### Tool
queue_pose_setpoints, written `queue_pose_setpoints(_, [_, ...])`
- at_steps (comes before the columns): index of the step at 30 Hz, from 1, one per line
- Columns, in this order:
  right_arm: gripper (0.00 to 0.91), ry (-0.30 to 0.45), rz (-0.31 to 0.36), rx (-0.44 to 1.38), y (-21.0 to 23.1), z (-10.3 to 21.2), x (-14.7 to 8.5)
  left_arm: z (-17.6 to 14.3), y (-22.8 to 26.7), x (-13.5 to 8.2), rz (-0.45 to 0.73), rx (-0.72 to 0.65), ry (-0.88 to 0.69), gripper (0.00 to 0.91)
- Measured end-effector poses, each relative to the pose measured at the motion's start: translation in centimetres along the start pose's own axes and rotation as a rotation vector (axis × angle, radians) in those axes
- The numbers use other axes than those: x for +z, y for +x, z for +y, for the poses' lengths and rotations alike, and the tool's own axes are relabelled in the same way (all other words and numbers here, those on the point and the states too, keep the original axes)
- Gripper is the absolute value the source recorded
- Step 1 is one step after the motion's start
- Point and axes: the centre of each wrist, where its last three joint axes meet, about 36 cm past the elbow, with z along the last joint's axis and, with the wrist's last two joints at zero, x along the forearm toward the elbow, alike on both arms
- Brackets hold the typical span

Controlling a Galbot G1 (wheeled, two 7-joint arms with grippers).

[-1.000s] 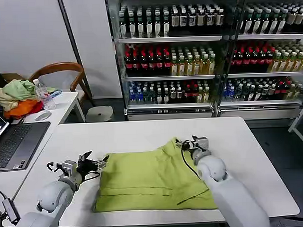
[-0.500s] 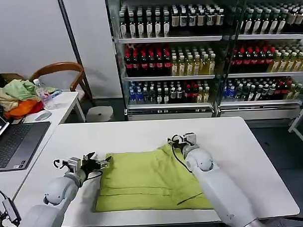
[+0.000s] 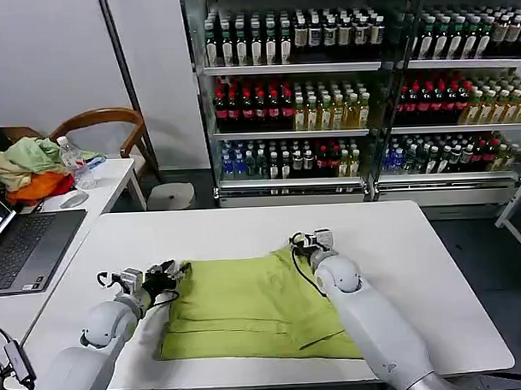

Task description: Fold and organize the clothes.

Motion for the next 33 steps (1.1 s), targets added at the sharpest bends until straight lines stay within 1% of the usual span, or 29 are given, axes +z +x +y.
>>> queue_pose_setpoints(4, [0.000,0.003,-0.002,-0.006,0.0,0.1,0.0,-0.1,-0.1,0.1,0.001,0.010,0.000,0.050])
queue_pose_setpoints(9, [0.000,0.007,-0.020,-0.006,0.2,-0.2,-0.1,-0.2,-0.1,0.1,-0.002,0.020,-0.006,0.040])
queue_pose_setpoints(14, [0.000,0.005,-0.041,-0.005,1.5,-0.7,-0.2,-0.1,0.2,0.0,-0.014,0.018,-0.008,0.050])
queue_pose_setpoints(25, [0.000,0.008,-0.095,-0.025,7.7,-2.0,0.7,-0.3,3.1,-0.2,-0.064,0.036,0.016,0.050])
queue_pose_setpoints(33, [0.000,0.007,-0.114,-0.030,12.4,-2.5,2.8,-1.1,5.8,0.3,-0.100,0.063,0.044,0.050])
